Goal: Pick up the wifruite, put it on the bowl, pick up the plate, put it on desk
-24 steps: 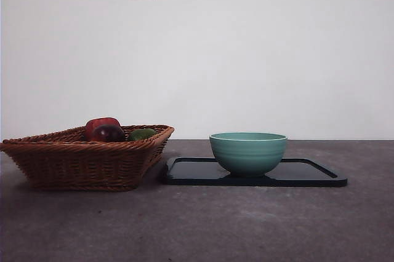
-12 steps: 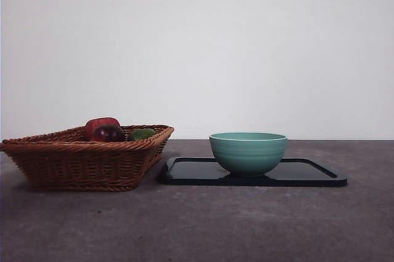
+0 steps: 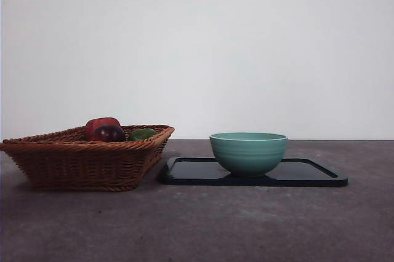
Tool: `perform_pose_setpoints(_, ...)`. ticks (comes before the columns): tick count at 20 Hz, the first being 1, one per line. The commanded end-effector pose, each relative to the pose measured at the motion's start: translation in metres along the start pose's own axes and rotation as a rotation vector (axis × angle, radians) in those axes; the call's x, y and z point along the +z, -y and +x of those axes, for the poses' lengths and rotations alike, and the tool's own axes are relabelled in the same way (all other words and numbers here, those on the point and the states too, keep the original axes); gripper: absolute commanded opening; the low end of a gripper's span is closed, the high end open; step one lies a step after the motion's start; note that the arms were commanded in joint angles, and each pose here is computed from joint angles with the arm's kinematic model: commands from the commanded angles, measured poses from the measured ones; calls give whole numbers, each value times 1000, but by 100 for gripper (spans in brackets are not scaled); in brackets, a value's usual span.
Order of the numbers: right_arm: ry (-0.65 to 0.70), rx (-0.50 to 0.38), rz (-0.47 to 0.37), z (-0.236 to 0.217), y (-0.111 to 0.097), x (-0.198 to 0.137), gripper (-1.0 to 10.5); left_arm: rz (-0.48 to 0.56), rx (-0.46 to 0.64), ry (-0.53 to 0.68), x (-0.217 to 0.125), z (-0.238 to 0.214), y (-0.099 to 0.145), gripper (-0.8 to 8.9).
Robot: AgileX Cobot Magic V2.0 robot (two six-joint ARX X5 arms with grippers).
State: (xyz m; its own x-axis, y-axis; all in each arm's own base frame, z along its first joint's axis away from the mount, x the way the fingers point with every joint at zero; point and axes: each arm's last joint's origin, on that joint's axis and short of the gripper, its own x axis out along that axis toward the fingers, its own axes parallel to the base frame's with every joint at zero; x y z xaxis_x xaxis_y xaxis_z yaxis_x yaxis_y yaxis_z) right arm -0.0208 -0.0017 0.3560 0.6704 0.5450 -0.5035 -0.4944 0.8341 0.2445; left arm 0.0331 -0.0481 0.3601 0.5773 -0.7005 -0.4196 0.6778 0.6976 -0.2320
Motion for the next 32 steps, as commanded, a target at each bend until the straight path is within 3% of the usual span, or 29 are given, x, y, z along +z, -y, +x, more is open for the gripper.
perform_pose_setpoints(1,-63,-4,23,-3,0,-6,547,-13,3,-52,8,18,6,500)
perform_pose_setpoints(7,-63,-4,22,-3,0,-6,547,-84,63,-214,33,98,27,500)
perform_pose_setpoints(16,-63,-4,22,-3,0,-6,547,-56,136,-496,85,229,45,500)
perform_pose_setpoints(24,-63,-4,22,-3,0,-6,547,-33,226,-594,112,330,16,500)
perform_pose_setpoints(32,-63,-4,22,-3,0,-6,547,2,244,-566,126,402,-15,500)
